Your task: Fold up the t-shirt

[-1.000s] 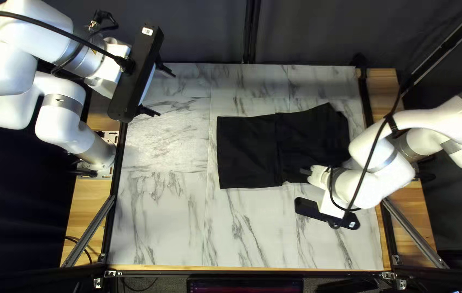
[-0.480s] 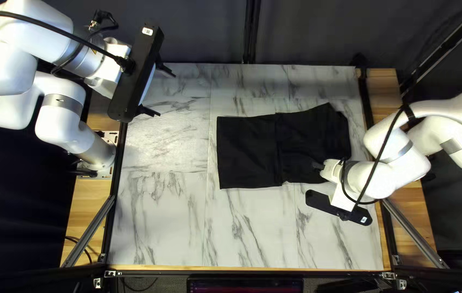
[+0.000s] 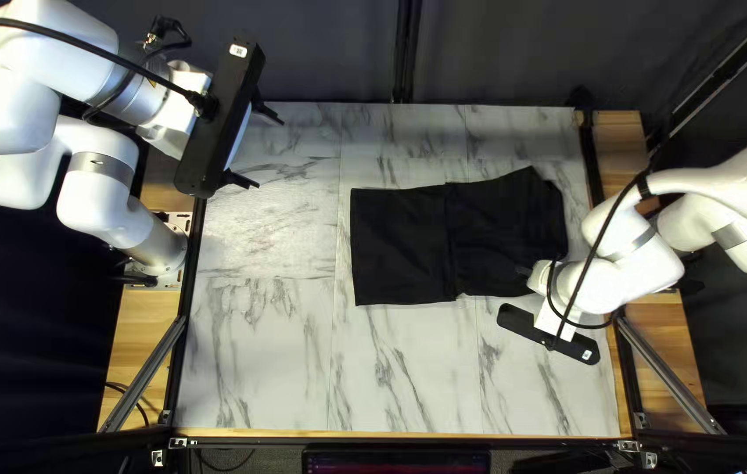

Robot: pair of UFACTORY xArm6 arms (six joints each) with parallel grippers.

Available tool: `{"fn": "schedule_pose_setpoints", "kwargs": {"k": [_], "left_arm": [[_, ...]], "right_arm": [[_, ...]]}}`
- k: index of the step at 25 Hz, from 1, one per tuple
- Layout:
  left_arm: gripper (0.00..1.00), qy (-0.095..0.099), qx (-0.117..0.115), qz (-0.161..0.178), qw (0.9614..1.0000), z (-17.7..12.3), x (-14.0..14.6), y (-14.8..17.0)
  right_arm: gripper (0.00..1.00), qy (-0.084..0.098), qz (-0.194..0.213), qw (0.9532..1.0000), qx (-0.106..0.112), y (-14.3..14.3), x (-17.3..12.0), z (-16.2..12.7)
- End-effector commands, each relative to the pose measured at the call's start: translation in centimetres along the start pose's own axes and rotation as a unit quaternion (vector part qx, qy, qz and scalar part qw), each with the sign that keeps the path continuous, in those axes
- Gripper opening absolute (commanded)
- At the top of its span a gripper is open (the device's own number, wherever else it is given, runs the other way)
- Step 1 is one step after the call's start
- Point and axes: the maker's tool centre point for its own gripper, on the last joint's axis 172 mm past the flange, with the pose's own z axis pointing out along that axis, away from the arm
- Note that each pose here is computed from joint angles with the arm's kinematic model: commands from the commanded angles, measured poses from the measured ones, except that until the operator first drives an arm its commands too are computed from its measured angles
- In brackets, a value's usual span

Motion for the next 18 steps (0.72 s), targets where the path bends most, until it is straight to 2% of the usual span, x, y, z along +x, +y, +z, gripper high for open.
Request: {"fn": "schedule_pose_setpoints", "kwargs": {"k": [1, 2, 4, 5, 7, 9, 11, 12, 13, 14, 15, 18], "left_arm": [[1.00, 0.000, 0.000, 0.000, 1.0000, 0.0, 0.0, 0.0], [1.00, 0.000, 0.000, 0.000, 1.0000, 0.0, 0.0, 0.0], [1.00, 0.000, 0.000, 0.000, 1.0000, 0.0, 0.0, 0.0], [1.00, 0.000, 0.000, 0.000, 1.0000, 0.0, 0.0, 0.0], [1.00, 0.000, 0.000, 0.000, 1.0000, 0.0, 0.0, 0.0], [1.00, 0.000, 0.000, 0.000, 1.0000, 0.0, 0.0, 0.0], [1.00, 0.000, 0.000, 0.000, 1.0000, 0.0, 0.0, 0.0], [1.00, 0.000, 0.000, 0.000, 1.0000, 0.0, 0.0, 0.0], [1.00, 0.000, 0.000, 0.000, 1.0000, 0.0, 0.0, 0.0], [1.00, 0.000, 0.000, 0.000, 1.0000, 0.0, 0.0, 0.0], [1.00, 0.000, 0.000, 0.000, 1.0000, 0.0, 0.0, 0.0], [1.00, 0.000, 0.000, 0.000, 1.0000, 0.0, 0.0, 0.0]], "right_arm": [[0.95, 0.000, 0.015, 0.9998, -0.011, 0.3, 0.0, 1.3], [0.92, 0.001, 0.016, 0.9998, -0.011, 0.2, -0.1, 1.5], [0.77, 0.002, 0.021, 0.9997, -0.011, 0.1, -0.3, 1.9], [0.74, 0.003, 0.024, 0.9997, -0.011, -0.1, -0.4, 2.0], [0.75, 0.004, 0.028, 0.9995, -0.011, -0.2, -0.5, 2.2], [0.71, 0.004, 0.032, 0.9994, -0.010, -0.4, -0.8, 2.3], [0.61, 0.004, 0.036, 0.9993, -0.009, -0.6, -1.2, 2.4], [0.39, 0.004, 0.038, 0.9992, -0.009, -0.6, -1.3, 2.5], [0.10, 0.004, 0.038, 0.9992, -0.009, -0.6, -1.3, 2.5], [0.02, 0.006, 0.040, 0.9991, -0.010, -0.7, -1.7, 2.7], [0.00, 0.007, 0.042, 0.9990, -0.010, -0.7, -1.9, 3.0], [0.00, 0.012, 0.046, 0.9988, -0.014, -0.5, -2.3, 3.6]]}}
